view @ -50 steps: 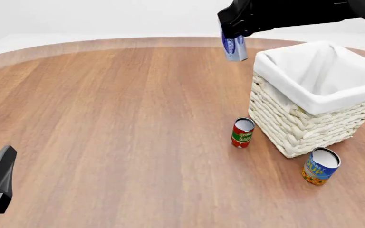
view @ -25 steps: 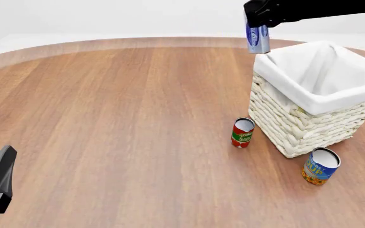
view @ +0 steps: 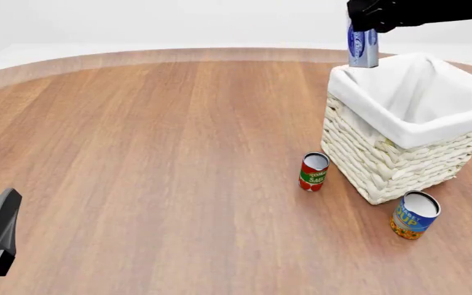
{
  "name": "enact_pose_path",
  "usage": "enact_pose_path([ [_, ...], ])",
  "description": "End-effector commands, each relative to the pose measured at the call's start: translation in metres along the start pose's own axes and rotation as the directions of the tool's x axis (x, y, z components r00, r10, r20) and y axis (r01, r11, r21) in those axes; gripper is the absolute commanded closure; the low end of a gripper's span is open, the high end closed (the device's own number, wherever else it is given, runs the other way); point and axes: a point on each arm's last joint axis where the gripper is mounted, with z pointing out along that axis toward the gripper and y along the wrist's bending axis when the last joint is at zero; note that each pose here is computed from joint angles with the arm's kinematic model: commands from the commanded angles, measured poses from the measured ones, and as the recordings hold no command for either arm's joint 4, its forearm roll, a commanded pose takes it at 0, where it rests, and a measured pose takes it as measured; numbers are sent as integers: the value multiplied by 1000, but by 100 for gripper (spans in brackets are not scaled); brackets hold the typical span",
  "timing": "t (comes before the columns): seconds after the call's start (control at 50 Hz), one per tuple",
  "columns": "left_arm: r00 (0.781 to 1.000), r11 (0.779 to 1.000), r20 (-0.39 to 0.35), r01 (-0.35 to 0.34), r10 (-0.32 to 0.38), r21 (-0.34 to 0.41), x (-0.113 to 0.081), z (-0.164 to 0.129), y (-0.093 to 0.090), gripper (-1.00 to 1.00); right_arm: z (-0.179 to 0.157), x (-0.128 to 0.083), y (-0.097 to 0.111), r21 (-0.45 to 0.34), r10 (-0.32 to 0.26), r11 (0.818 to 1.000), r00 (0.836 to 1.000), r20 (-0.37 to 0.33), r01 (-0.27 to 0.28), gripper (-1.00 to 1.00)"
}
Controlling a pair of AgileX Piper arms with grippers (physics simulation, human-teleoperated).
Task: Pick up the alphabet soup and the cream cheese box, and put them in the basket.
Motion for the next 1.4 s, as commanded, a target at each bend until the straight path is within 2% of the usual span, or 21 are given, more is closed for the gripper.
enact_pose_path([
  [0.02, 1000, 1000, 0, 0, 0, 0, 0, 0, 0, -100, -11, 1, -13, 47, 22, 999, 1000, 8, -22, 100],
  [0.48, 1000, 1000, 0, 0, 0, 0, 0, 0, 0, -100, 6, 27, -52, 177, 90, 981, 994, -62, -78, 100],
  [0.68, 1000, 1000, 0, 0, 0, 0, 0, 0, 0, -100, 17, 46, -64, 216, 133, 970, 986, -104, -108, 100],
  [1.16, 1000, 1000, 0, 0, 0, 0, 0, 0, 0, -100, 38, 75, -72, 246, 201, 956, 967, -155, -159, 100],
  [1.4, 1000, 1000, 0, 0, 0, 0, 0, 0, 0, -100, 45, 81, -79, 264, 222, 949, 961, -163, -174, 100],
])
